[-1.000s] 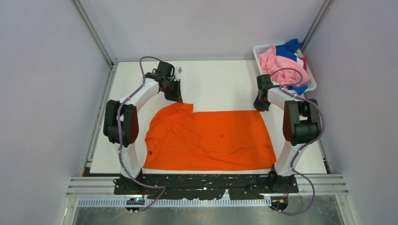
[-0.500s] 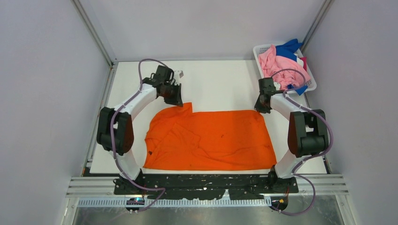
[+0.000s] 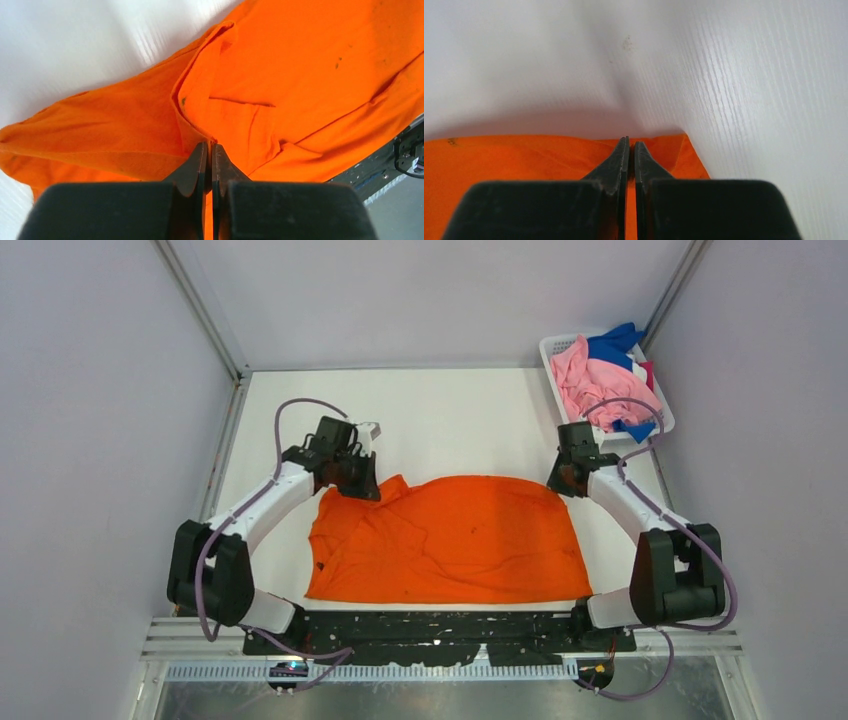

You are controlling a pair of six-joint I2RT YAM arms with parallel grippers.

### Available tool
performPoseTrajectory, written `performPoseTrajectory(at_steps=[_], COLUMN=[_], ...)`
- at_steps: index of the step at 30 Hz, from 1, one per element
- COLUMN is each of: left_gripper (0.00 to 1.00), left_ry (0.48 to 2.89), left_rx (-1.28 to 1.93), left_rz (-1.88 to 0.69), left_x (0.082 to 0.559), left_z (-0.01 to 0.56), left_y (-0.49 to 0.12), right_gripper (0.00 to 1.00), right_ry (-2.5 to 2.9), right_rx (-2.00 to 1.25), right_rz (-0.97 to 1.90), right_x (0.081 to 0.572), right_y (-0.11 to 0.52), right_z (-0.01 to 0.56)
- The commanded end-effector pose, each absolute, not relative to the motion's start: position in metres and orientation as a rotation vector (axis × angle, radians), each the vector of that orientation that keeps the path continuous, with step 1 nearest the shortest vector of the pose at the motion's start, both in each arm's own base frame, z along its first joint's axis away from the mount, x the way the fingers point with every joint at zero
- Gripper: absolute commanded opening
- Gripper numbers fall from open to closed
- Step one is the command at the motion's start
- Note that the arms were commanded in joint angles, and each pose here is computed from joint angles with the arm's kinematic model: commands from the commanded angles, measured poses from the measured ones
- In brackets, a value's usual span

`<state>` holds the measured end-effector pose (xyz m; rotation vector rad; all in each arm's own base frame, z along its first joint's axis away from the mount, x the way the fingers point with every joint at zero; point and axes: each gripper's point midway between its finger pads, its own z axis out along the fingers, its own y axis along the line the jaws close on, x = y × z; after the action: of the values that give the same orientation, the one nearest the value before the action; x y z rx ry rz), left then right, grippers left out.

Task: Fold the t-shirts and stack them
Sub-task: Fold the other side of the tshirt into a rectangle

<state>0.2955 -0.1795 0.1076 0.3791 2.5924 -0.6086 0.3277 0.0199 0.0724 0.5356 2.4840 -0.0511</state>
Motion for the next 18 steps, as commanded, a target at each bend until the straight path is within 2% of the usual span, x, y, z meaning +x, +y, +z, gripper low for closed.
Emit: performPoseTrajectory(at_steps=[1, 18], left_gripper=[0.0, 0.0], left_ry=[2.458, 2.368], left_rx=[0.385, 0.222], left_rz=[-0.634, -0.676], left_x=[0.286, 0.226], left_z=[0.133, 0.143], left_y=[-0.184, -0.165], right_gripper=[0.05, 0.05], right_ry=[2.469, 2.516], right_rx=[0.504, 0.441], right_rz=[-0.045, -0.035], right_x=[0.311, 0.256], right_y=[0.019, 0.016], right_z=[0.087, 0.096])
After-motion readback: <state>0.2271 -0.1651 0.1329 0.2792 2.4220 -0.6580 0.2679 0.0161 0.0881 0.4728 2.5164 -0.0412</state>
